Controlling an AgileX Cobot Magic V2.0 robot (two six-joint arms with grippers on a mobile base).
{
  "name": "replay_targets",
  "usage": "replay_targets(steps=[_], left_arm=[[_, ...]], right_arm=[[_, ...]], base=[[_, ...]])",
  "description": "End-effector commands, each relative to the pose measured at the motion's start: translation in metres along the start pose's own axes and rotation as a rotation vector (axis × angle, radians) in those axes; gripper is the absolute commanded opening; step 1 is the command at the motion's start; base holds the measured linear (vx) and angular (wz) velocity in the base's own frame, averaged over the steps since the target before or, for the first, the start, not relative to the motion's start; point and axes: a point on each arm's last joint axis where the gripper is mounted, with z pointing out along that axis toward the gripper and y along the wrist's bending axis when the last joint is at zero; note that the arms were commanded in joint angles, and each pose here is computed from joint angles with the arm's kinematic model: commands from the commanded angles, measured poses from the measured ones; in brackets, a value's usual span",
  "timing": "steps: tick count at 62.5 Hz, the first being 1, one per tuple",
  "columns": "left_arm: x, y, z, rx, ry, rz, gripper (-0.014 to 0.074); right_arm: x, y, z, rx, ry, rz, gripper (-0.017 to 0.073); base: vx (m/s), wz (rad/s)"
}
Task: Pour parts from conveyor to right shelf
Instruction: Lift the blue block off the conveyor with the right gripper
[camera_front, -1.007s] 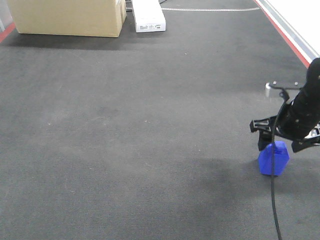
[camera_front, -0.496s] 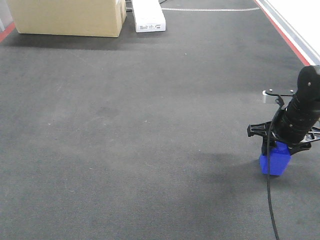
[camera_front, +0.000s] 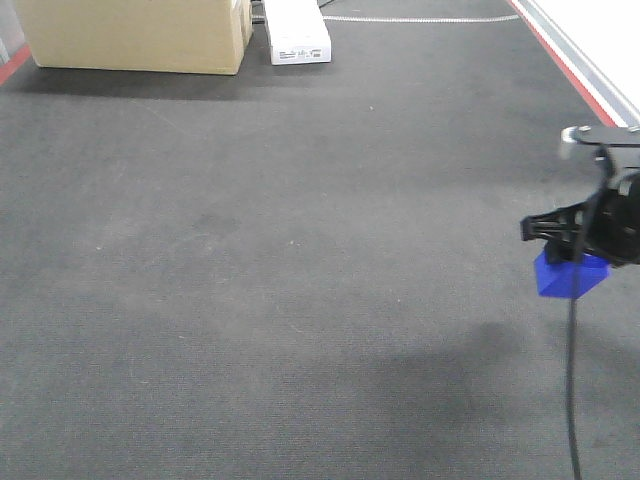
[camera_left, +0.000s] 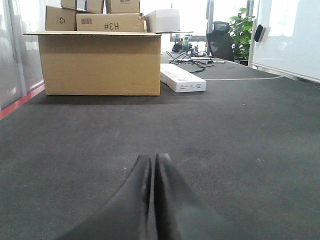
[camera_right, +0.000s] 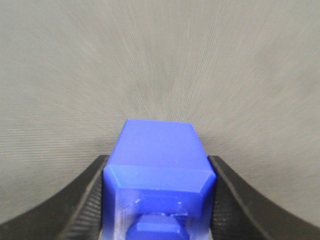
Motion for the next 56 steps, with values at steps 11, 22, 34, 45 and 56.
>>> replay_targets(steps=[11,22,34,45,56], left_arm=[[0.003,0.000,0.000,0.002,-0.053,-0.009,-0.0006],[0.003,0.000,0.000,0.002,-0.053,-0.009,-0.0006],[0.003,0.000,0.000,0.002,-0.053,-0.009,-0.0006],[0.003,0.000,0.000,0.002,-0.053,-0.009,-0.0006],[0.003,0.000,0.000,0.002,-0.053,-0.009,-0.0006]], right_arm=[[0.036,-0.003,-0.075,-0.024,-0.396,-0.061,-0.0010],[0.078,-0.004,-0.098,-0.039,-0.516,-0.063,-0.0010],[0.125,-0.004,-0.114,-0.062,-0.656,-0.082,-0.0010],[0.167,-0.002,-0.126,-0.111,-0.792,-0.096,-0.0010],[0.203,0.002,-0.127,-0.144,-0.906,-0.156,-0.0010]], base=[[0.00,0.00],[0.00,0.00],[0.00,0.00],[0.00,0.00],[0.00,0.00]])
